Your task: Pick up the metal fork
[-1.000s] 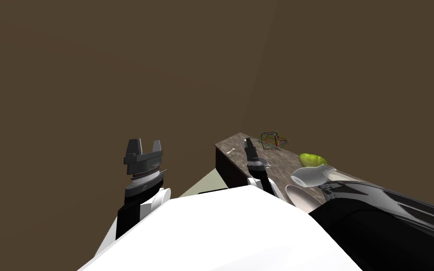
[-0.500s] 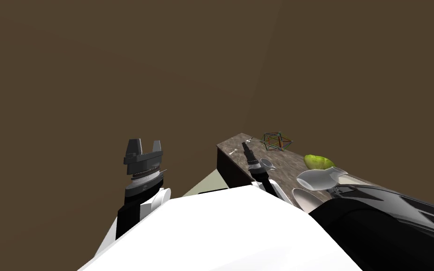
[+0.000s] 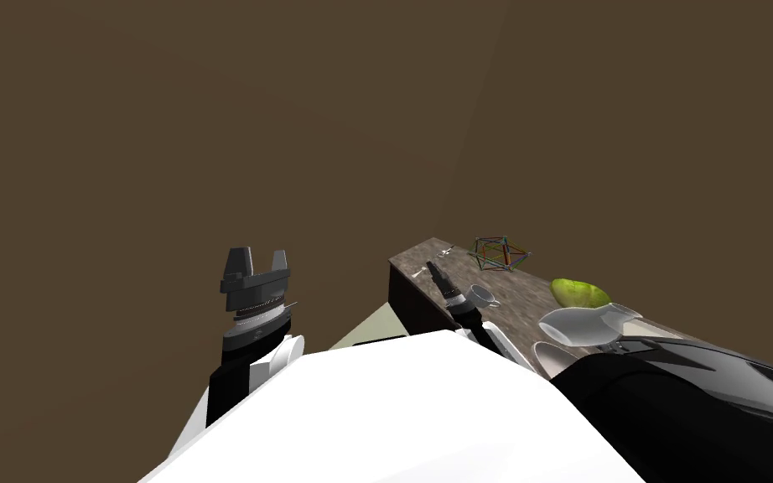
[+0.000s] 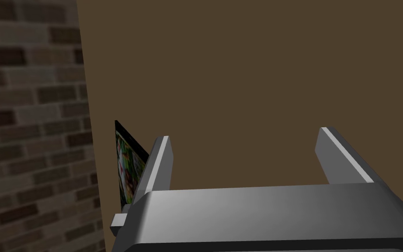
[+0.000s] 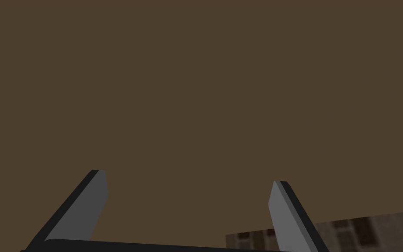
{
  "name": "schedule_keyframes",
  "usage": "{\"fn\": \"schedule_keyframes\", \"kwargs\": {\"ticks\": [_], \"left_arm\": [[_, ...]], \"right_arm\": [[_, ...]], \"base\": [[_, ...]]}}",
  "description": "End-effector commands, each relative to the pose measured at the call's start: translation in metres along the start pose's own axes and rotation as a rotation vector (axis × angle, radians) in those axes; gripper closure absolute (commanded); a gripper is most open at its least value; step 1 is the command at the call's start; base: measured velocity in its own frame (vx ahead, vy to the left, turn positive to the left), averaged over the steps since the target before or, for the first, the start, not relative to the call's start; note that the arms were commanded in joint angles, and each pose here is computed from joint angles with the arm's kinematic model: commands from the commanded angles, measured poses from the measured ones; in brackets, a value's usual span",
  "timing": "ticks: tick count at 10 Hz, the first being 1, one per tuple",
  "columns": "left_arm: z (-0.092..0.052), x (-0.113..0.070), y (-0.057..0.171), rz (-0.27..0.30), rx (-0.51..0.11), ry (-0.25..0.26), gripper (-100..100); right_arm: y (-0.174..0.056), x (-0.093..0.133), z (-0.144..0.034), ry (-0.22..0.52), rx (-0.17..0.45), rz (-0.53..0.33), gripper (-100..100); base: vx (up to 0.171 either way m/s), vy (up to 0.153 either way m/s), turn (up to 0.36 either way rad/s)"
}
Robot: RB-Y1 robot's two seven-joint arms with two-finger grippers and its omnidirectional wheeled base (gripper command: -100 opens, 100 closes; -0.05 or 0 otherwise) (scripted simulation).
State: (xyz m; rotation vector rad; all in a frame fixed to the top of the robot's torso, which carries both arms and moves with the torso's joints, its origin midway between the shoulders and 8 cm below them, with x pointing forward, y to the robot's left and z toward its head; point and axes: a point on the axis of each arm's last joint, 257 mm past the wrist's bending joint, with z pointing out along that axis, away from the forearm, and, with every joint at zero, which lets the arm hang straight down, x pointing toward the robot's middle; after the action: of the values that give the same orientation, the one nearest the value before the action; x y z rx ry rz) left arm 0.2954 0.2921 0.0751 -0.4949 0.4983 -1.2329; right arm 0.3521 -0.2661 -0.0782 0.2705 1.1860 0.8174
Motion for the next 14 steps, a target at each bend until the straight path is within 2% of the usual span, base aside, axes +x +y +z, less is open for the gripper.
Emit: {"fn": "schedule_keyframes", "kwargs": {"ticks": [1,2,3,4,5,6,7,8,9,10,11,12,13,14], "left_arm": [[0.0,0.0,0.0,0.0,0.0,0.0,0],[0.0,0.0,0.0,0.0,0.0,0.0,0],[0.0,0.0,0.0,0.0,0.0,0.0,0],[0.0,0.0,0.0,0.0,0.0,0.0,0],[0.0,0.0,0.0,0.0,0.0,0.0,0],[0.0,0.0,0.0,0.0,0.0,0.0,0],[0.0,0.0,0.0,0.0,0.0,0.0,0],[0.0,0.0,0.0,0.0,0.0,0.0,0],[0.0,0.0,0.0,0.0,0.0,0.0,0],[0.0,0.0,0.0,0.0,0.0,0.0,0],[0.0,0.0,0.0,0.0,0.0,0.0,0],[0.0,0.0,0.0,0.0,0.0,0.0,0],[0.0,0.0,0.0,0.0,0.0,0.0,0],[0.0,0.0,0.0,0.0,0.0,0.0,0]], "right_arm": [[-0.004,0.005,-0.004,0.033,0.001,-0.028,-100],[-0.013,0.014,-0.011,0.086,0.009,-0.074,-100],[-0.013,0.014,-0.012,0.093,0.006,-0.078,-100],[-0.023,0.023,-0.02,0.145,0.014,-0.124,-100],[-0.023,0.024,-0.02,0.155,0.009,-0.13,-100],[-0.033,0.032,-0.029,0.209,0.015,-0.177,-100],[-0.033,0.032,-0.03,0.22,0.01,-0.183,-100],[-0.043,0.04,-0.04,0.274,0.015,-0.231,-100],[-0.043,0.041,-0.04,0.285,0.009,-0.238,-100],[-0.053,0.048,-0.05,0.342,0.011,-0.288,-100],[-0.053,0.048,-0.051,0.352,0.005,-0.295,-100],[-0.064,0.054,-0.062,0.41,0.005,-0.346,-100],[-0.064,0.054,-0.062,0.419,-0.001,-0.352,-100],[-0.074,0.06,-0.073,0.476,-0.003,-0.404,-100]], "base": [[0.025,0.039,0.007],[0.031,0.045,0.027],[0.031,0.037,0.005],[0.042,0.046,0.024],[0.032,0.037,0.012],[0.031,0.033,0.032],[0.033,0.034,0.014],[0.044,0.056,0.035],[0.03,0.042,0.014],[0.027,0.04,0.032],[0.027,0.033,0.022],[0.04,0.041,0.051],[0.035,0.031,0.029],[0.04,0.03,0.051]]}}
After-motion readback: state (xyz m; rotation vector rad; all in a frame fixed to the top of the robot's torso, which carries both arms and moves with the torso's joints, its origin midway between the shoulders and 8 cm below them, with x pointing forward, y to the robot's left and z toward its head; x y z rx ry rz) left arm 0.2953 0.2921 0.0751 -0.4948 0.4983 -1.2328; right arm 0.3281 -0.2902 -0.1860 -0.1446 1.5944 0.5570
